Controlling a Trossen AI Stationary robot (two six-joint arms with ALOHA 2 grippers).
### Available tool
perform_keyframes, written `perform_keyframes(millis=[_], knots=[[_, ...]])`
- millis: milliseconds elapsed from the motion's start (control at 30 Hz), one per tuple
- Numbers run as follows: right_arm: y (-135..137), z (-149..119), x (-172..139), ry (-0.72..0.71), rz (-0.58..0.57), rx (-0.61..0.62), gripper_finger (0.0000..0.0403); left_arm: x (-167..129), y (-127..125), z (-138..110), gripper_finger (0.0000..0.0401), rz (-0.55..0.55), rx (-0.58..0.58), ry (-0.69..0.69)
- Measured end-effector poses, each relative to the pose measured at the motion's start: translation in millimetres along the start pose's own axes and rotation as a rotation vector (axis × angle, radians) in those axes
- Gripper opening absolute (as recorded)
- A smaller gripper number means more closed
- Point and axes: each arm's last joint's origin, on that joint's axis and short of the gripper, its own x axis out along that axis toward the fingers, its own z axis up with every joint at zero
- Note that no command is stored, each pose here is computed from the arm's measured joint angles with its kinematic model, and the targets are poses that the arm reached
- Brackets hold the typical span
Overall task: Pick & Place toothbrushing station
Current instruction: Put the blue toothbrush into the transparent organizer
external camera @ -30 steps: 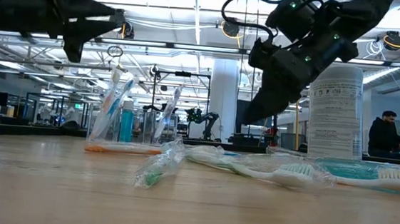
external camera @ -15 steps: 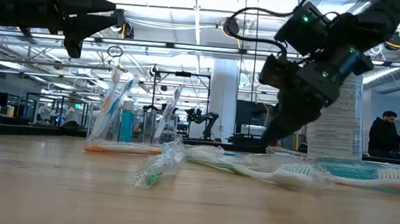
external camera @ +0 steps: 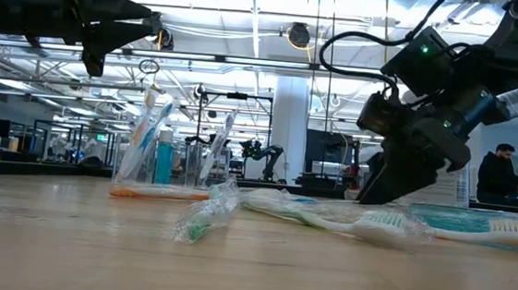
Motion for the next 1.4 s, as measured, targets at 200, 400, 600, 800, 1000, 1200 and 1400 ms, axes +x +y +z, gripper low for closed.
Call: perform_keyframes(millis=[200,400,600,800,1000,1200,1400], knots=[[0,0,0,0.001,-0.006,-0.034,0.0098,0,0,0,0.0136,0.0,0.0,0.0],[2,11,-1,-0.101,0.017,-0.136,0.0043,0,0,0,0.0136,0.0,0.0,0.001],[10,43,-3,-0.264,-0.078,-0.274,0.0027,0,0,0,0.0136,0.003,-0.001,0.0],[32,89,-7,-0.131,-0.27,-0.519,0.0043,0,1,0,0.0136,0.034,-0.002,-0.011],[46,147,-32,0.022,-0.456,-0.939,0.0039,0,1,0,0.0136,0.019,-0.002,-0.007],[30,188,-53,0.119,-0.652,-1.341,0.0028,0,0,0,0.0136,0.014,-0.002,-0.006],[-3,189,-55,0.386,-0.743,-1.693,0.0029,0,0,0,0.0136,0.014,0.053,-0.005]])
